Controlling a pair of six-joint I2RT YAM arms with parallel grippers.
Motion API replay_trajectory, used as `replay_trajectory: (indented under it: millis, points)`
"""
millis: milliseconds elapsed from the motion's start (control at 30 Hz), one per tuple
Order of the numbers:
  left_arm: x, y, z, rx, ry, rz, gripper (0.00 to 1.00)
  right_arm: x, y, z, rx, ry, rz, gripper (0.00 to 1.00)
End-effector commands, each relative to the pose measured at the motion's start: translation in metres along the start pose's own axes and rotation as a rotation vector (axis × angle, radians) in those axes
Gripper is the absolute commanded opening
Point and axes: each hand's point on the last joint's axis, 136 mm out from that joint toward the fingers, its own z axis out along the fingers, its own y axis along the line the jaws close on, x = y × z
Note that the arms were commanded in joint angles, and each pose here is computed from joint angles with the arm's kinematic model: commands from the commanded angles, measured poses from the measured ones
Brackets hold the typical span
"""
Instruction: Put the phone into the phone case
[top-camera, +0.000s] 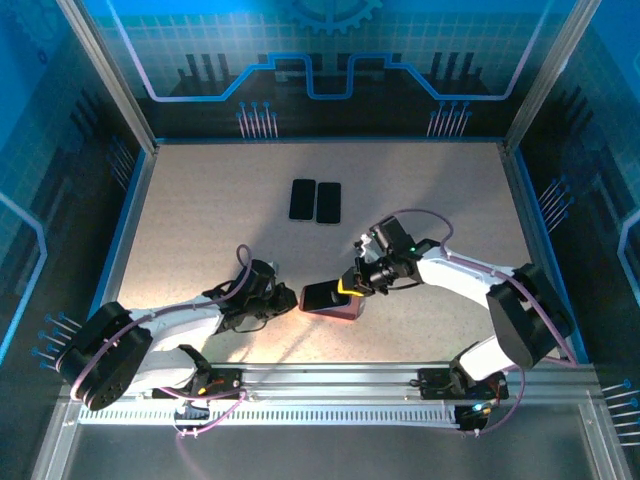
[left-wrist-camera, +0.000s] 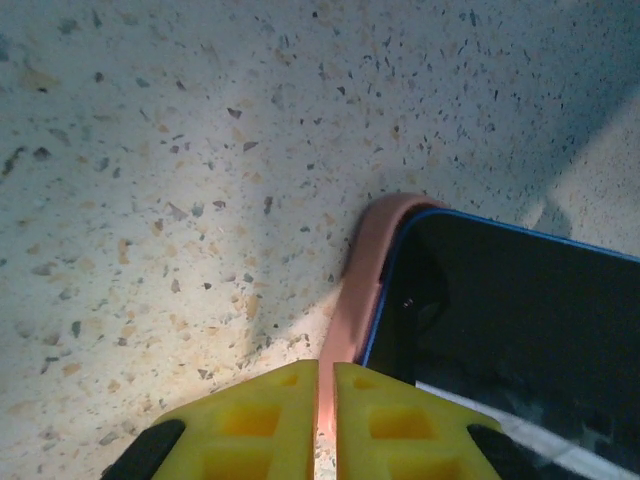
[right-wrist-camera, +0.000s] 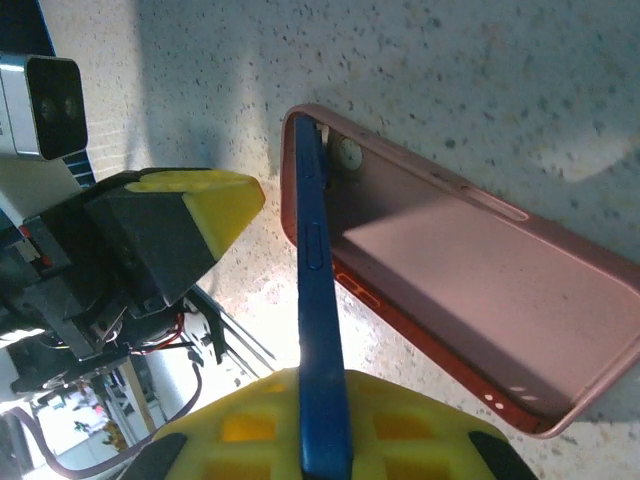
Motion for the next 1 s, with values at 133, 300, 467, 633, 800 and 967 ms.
replay_trajectory:
  millis: [133,300,467,633,800,967]
  points:
    - [0.004,0.015,0.0,-0.046,-0.01,-0.021,0.1,-0.011,-0.006,0.006,0.021,0.018,-0.059,0.0]
    - [-0.006,0.027,-0.008,-0.128,-0.055,-0.02,0.08,-0.011,-0.005,0.005,0.019,0.019,-0.071,0.0]
    - [-0.013,0.018,-0.006,-0.145,-0.037,0.021,0.07,-0.011,-0.004,0.005,0.014,0.021,-0.072,0.0]
    - [-0.016,0.015,0.003,-0.145,-0.026,0.022,0.04,-0.013,-0.003,0.004,0.012,0.01,-0.072,0.0]
    - [-0.014,0.013,0.01,-0.135,-0.007,0.019,0.03,-0.012,-0.005,0.007,0.002,0.006,-0.051,0.0]
    - [-0.011,0.012,0.013,-0.126,0.011,0.015,0.03,-0.009,-0.009,0.01,-0.005,0.006,-0.02,0.0]
